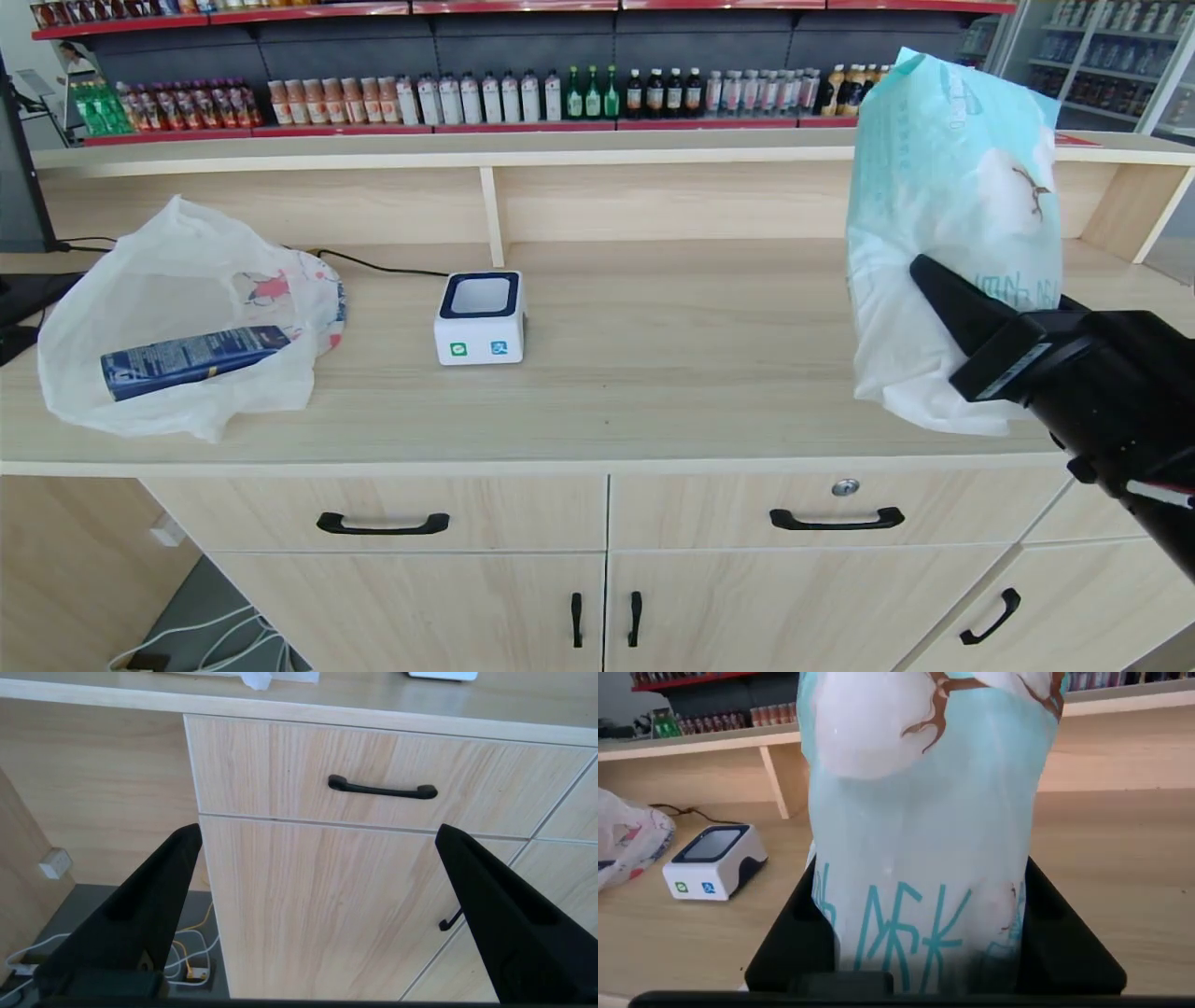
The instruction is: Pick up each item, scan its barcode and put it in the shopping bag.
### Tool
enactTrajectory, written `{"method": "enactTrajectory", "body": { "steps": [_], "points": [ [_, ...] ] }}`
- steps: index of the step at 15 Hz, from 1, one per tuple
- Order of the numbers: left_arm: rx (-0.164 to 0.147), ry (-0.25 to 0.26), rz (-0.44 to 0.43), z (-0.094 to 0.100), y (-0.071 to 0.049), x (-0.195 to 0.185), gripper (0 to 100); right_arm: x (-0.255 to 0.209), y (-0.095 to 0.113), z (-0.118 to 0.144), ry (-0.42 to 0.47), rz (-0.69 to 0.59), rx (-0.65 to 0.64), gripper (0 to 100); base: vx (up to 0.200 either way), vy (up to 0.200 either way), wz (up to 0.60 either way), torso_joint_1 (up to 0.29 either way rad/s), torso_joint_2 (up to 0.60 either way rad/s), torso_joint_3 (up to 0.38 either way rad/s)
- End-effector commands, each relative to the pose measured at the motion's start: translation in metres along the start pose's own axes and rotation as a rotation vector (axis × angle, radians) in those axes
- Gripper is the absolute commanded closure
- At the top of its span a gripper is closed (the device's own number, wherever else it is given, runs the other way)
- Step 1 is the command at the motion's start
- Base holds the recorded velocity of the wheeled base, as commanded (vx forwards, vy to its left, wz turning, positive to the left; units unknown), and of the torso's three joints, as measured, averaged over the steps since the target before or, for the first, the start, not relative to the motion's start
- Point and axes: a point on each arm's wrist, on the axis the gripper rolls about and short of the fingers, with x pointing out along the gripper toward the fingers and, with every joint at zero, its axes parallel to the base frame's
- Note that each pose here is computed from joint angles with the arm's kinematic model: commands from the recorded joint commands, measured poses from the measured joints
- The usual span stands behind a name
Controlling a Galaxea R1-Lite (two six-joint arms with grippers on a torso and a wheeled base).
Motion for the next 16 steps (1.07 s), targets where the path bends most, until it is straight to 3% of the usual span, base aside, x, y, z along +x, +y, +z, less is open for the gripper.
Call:
{"method": "enactTrajectory", "body": {
  "steps": [1, 3, 6, 7, 10, 11, 13, 14, 16],
  "points": [
    [-0.002, -0.002, -0.001, 0.000, 0.000, 0.000, 0, -0.013, -0.004, 0.008, -0.024, 0.005, 0.022, 100, 0.000, 0.000, 0.00, 0.000, 0.00, 0.000],
    [-0.002, -0.002, -0.001, 0.000, 0.000, 0.000, 0, -0.001, 0.001, 0.016, -0.036, 0.051, 0.113, 100, 0.000, 0.000, 0.00, 0.000, 0.00, 0.000],
    [0.000, 0.000, -0.001, 0.000, 0.000, 0.000, 0, 0.000, -0.004, 0.013, -0.044, 0.049, 0.121, 100, 0.000, 0.000, 0.00, 0.000, 0.00, 0.000],
    [0.000, 0.000, -0.001, 0.000, 0.000, 0.000, 0, 0.006, -0.014, 0.011, -0.062, -0.002, 0.072, 100, 0.000, 0.000, 0.00, 0.000, 0.00, 0.000],
    [-0.002, 0.000, 0.001, 0.000, 0.000, 0.000, 0, 0.021, -0.096, 0.003, -0.065, -0.370, -0.071, 100, 0.000, 0.000, 0.00, 0.000, 0.00, 0.000],
    [-0.002, 0.000, 0.001, 0.000, 0.000, 0.000, 0, 0.022, -0.103, 0.001, -0.061, -0.396, -0.040, 100, 0.000, 0.000, 0.00, 0.000, 0.00, 0.000],
    [-0.002, 0.000, 0.001, 0.000, 0.000, 0.000, 0, 0.020, -0.093, -0.008, -0.021, -0.305, 0.034, 100, 0.000, 0.000, 0.00, 0.000, 0.00, 0.000],
    [-0.002, 0.000, 0.001, 0.000, 0.000, 0.000, 0, 0.013, -0.087, -0.004, -0.022, -0.189, 0.032, 100, 0.000, 0.000, 0.00, 0.000, 0.00, 0.000],
    [-0.002, 0.000, 0.001, 0.000, 0.000, 0.000, 0, 0.007, -0.087, -0.008, 0.005, -0.179, -0.050, 100, 0.000, 0.000, 0.00, 0.000, 0.00, 0.000]
  ]
}}
